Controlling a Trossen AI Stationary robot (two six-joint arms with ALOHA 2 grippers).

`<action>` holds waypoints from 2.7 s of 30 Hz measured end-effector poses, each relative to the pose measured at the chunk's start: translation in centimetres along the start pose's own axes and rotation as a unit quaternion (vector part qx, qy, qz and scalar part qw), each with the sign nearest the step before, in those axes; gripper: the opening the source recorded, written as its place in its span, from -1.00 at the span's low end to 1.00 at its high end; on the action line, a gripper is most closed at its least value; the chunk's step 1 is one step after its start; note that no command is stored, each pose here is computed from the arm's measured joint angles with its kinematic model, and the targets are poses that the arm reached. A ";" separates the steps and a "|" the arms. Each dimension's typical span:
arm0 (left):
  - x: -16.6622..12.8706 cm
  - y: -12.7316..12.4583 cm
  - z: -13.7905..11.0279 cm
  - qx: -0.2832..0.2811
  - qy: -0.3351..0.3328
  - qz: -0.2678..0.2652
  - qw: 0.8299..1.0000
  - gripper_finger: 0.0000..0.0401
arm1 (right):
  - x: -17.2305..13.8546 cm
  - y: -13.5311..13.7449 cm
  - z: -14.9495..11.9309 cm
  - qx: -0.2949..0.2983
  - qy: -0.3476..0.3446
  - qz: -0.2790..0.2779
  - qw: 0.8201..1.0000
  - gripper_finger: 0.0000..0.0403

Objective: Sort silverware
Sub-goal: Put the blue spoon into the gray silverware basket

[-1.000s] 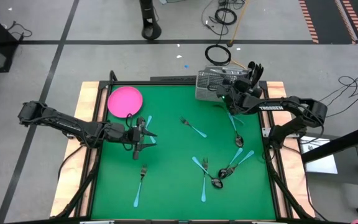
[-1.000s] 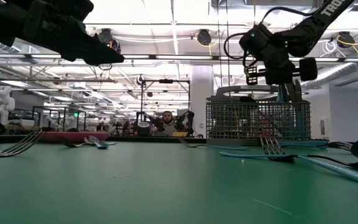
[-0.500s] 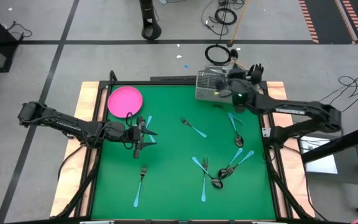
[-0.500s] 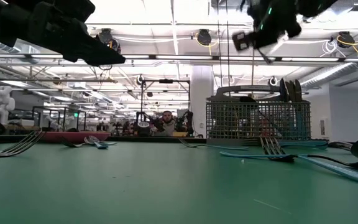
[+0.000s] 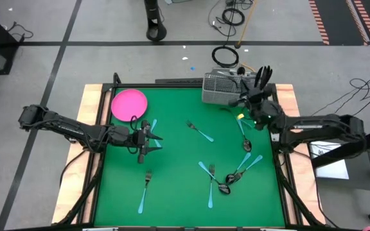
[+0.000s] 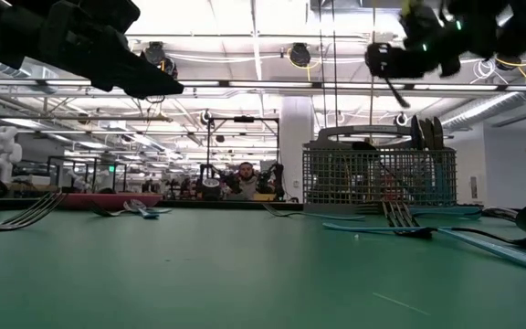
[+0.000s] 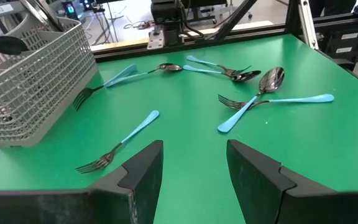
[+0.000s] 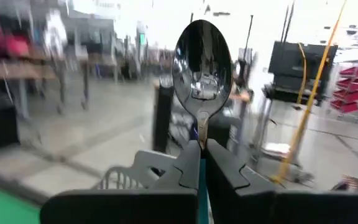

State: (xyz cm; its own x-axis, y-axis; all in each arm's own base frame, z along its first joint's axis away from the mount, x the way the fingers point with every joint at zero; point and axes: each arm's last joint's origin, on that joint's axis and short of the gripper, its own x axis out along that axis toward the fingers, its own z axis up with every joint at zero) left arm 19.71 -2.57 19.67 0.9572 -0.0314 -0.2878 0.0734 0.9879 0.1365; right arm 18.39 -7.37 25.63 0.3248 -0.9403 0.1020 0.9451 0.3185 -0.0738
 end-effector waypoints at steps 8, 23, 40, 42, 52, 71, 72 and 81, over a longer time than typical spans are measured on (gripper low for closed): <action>0.0 0.2 0.2 0.016 -0.009 0.006 1.000 -0.10 | 1.0 -3.5 -6.8 0.011 -0.023 0.024 0.999 -1.00; 0.1 1.1 0.5 0.021 -0.028 0.023 0.999 -0.10 | 4.3 -3.3 -7.3 -0.080 -0.040 0.004 0.996 -1.00; 0.1 1.1 0.4 0.020 -0.023 0.017 0.999 -0.10 | 5.5 -3.5 -9.8 -0.040 -0.008 -0.013 0.999 -0.99; 0.1 1.1 0.4 0.020 -0.023 0.017 0.999 -0.10 | 5.5 -3.4 -9.9 -0.032 -0.005 -0.012 0.999 -0.96; 0.1 1.1 0.3 0.017 -0.022 0.017 0.999 -0.10 | 5.4 -3.5 -9.9 -0.061 0.001 -0.039 0.997 -0.60; 0.1 1.0 0.2 0.007 -0.016 0.010 1.000 -0.10 | 0.9 1.0 -1.7 0.078 -0.053 0.140 0.986 -0.36; 0.1 1.0 0.3 0.007 -0.020 0.006 1.000 -0.10 | 0.9 1.8 -1.0 0.068 -0.025 0.157 0.985 -0.37; 0.0 0.8 0.8 0.004 -0.051 -0.031 0.998 -0.10 | -0.7 6.3 4.5 0.074 0.347 0.287 0.890 -0.43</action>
State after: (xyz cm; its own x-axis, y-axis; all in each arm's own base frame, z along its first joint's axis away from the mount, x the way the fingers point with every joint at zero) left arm 20.01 -1.91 20.55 0.9742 -0.1071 -0.1985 0.1343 0.9825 0.1293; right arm 24.28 -4.13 29.56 0.7025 -0.4496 -0.5517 0.6426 0.7339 0.2202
